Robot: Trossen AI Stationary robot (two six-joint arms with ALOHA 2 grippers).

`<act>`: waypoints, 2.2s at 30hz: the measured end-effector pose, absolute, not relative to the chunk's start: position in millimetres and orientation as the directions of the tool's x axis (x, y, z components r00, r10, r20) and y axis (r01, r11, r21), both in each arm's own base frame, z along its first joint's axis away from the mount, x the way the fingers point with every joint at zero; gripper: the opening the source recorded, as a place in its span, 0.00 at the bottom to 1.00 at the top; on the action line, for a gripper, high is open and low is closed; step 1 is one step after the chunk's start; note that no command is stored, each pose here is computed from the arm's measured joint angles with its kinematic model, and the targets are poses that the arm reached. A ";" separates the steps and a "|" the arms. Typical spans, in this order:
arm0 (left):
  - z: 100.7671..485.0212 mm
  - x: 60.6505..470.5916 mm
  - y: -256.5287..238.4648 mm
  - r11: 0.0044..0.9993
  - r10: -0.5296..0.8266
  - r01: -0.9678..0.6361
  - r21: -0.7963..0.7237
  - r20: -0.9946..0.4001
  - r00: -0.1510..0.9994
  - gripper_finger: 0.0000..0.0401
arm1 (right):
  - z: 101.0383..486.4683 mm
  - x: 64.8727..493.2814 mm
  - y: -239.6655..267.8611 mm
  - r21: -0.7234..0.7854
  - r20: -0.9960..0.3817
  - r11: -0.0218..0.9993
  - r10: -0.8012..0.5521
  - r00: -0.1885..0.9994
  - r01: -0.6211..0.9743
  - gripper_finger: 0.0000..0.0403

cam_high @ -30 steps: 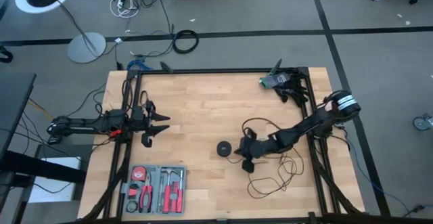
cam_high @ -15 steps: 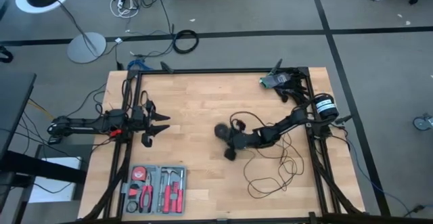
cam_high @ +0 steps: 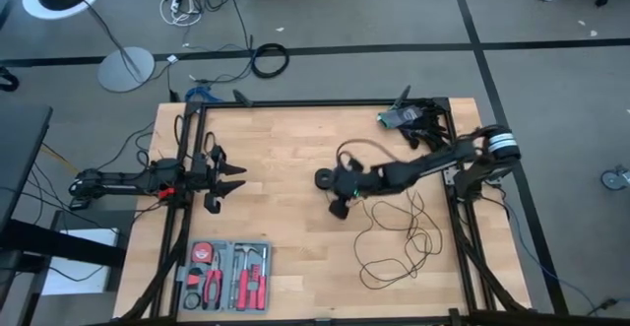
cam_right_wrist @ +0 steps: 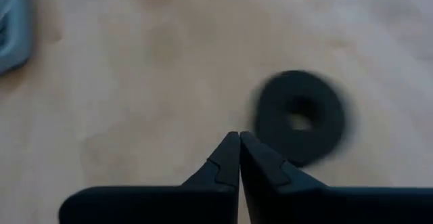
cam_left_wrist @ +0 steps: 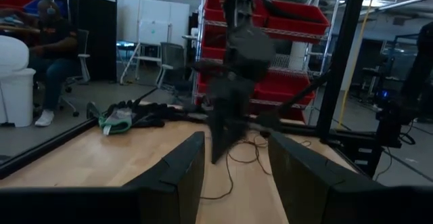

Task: Coil cords
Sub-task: Coil the black wire on the spool

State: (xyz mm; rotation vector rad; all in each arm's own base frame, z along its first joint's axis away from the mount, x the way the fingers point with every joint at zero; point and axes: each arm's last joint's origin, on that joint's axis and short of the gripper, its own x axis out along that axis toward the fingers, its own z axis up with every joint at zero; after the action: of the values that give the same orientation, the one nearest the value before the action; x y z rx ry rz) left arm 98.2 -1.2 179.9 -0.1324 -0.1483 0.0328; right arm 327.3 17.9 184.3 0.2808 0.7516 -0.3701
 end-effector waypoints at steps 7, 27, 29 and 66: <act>179.5 98.3 -1.1 0.991 0.043 -0.024 -0.134 0.141 0.989 0.42 | 193.4 319.0 -12.6 0.205 -0.731 0.817 -0.238 0.639 0.539 0.17; 179.5 98.3 -1.1 0.991 0.043 -0.024 -0.134 0.140 0.989 0.42 | 156.3 336.7 -38.9 0.386 -0.761 0.691 -0.136 0.634 0.611 0.53; 179.4 98.2 -1.1 0.991 0.042 -0.024 -0.134 0.140 0.989 0.42 | 153.8 338.8 -41.9 0.422 -0.753 0.671 -0.116 0.648 0.610 0.53; 179.7 98.2 -1.1 0.991 0.043 -0.023 -0.134 0.143 0.989 0.42 | 134.1 361.3 -62.2 0.639 -0.471 0.664 -0.060 0.880 0.388 0.01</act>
State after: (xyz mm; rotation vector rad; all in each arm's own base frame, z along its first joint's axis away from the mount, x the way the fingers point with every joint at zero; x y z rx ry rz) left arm 98.2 -1.1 179.7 -0.1322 -0.1466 0.0332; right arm 361.3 -62.2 134.1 0.8104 0.4366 -0.2621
